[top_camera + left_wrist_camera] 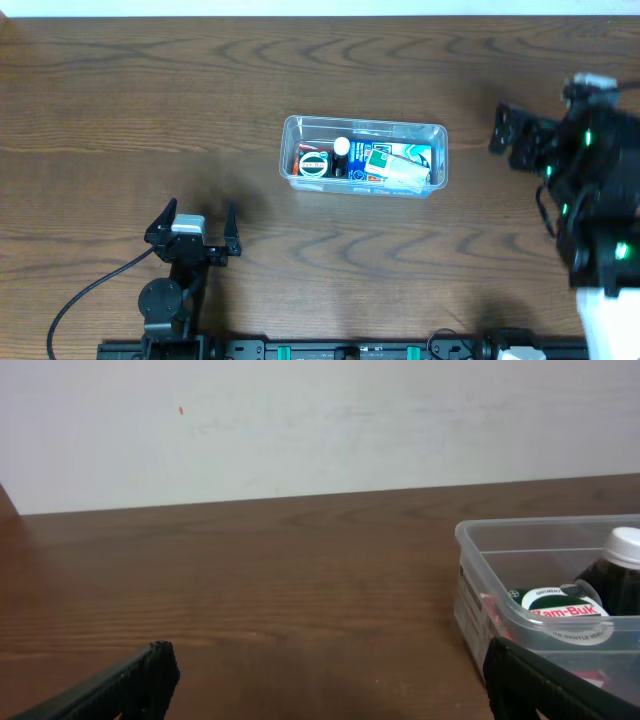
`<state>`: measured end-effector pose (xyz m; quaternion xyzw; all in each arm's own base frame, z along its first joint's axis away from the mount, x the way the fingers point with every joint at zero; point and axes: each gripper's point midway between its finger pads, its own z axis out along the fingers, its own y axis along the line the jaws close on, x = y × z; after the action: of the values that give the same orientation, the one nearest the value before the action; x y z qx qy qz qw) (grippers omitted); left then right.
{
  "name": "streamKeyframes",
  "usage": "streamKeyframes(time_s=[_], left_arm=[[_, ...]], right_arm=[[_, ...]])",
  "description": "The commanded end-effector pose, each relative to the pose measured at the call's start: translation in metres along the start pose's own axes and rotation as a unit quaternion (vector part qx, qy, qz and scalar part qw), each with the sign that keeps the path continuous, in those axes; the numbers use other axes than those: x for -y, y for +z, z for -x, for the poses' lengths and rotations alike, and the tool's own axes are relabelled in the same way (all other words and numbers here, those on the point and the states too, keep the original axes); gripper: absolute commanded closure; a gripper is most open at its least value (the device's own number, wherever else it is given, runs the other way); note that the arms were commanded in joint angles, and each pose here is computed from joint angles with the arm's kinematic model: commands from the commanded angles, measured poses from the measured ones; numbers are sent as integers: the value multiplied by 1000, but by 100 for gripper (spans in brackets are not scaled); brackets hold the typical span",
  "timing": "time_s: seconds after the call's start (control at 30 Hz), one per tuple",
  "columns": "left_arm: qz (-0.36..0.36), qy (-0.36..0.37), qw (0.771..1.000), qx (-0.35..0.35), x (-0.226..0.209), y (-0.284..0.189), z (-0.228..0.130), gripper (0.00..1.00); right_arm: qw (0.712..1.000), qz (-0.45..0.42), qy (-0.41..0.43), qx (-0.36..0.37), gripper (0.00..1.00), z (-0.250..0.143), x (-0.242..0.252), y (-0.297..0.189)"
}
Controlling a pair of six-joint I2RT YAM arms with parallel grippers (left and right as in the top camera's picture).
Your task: Pack container
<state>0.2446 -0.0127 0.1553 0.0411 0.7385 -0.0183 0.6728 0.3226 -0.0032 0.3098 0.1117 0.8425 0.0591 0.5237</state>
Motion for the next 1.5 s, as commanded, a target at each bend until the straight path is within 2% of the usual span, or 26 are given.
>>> streamKeyframes(time_s=[0.0, 0.27, 0.67, 1.17, 1.47], left_arm=[[-3, -4, 1000, -23, 1, 1, -15, 2], [-3, -4, 1000, -23, 1, 1, -15, 2], [-3, -4, 1000, -23, 1, 1, -15, 2], [-3, -4, 1000, -23, 1, 1, -15, 2], [-3, -4, 1000, -23, 1, 1, -15, 2]], right_arm=[[1000, -1, -7, 16, 1, -29, 8, -6], [991, 72, -13, 114, 1, -79, 5, -21], [983, 93, -23, 155, 1, -142, 17, -12], [984, 61, -71, 150, 1, -177, 33, 5], [976, 50, -89, 191, 1, -165, 35, -2]])
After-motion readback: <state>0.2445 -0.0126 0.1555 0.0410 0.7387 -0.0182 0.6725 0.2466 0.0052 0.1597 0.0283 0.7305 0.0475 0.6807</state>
